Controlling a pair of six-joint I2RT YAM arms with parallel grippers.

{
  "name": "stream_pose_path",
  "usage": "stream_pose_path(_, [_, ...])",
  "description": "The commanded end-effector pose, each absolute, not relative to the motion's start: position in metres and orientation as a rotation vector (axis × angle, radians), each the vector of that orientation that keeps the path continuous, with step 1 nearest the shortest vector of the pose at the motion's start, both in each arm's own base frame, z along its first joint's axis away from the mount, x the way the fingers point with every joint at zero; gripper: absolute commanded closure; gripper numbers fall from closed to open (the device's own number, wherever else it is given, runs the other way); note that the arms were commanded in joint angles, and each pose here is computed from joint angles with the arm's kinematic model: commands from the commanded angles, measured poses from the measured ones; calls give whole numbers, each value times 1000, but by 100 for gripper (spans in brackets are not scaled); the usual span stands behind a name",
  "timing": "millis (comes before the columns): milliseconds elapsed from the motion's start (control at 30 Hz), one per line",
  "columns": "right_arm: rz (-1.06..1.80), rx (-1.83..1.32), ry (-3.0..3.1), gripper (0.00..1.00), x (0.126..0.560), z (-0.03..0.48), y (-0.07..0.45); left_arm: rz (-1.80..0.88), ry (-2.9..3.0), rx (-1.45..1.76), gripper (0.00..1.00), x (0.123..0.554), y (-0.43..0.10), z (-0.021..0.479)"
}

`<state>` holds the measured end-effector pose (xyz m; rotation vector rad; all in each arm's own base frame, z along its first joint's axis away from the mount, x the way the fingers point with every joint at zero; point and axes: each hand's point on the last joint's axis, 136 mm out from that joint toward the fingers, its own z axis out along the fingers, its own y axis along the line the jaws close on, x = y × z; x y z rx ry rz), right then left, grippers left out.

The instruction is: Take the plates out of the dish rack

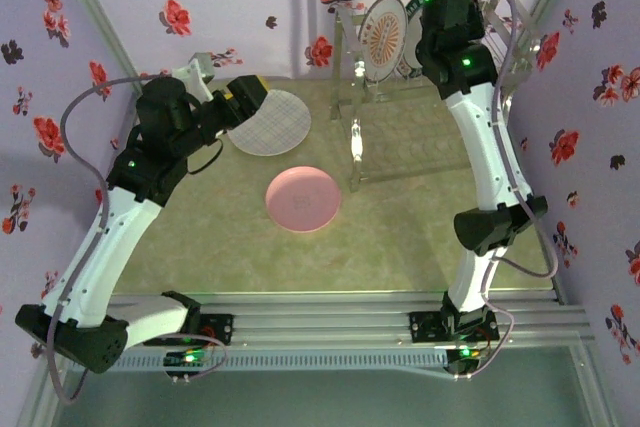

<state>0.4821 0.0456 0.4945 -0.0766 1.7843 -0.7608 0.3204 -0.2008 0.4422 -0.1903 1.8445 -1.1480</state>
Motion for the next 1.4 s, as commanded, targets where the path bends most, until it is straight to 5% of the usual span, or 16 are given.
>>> stream_pose_path(0, [-816, -40, 1704, 100, 482, 518, 49, -1200, 1770, -166, 31, 315, -203, 469])
stream_pose_path(633, [-933, 34, 1559, 100, 455, 574, 39, -1423, 1408, -103, 27, 304, -206, 546])
stream_pose_path(1367, [-953, 132, 1421, 100, 404, 636, 10, -1456, 1411, -86, 26, 305, -215, 548])
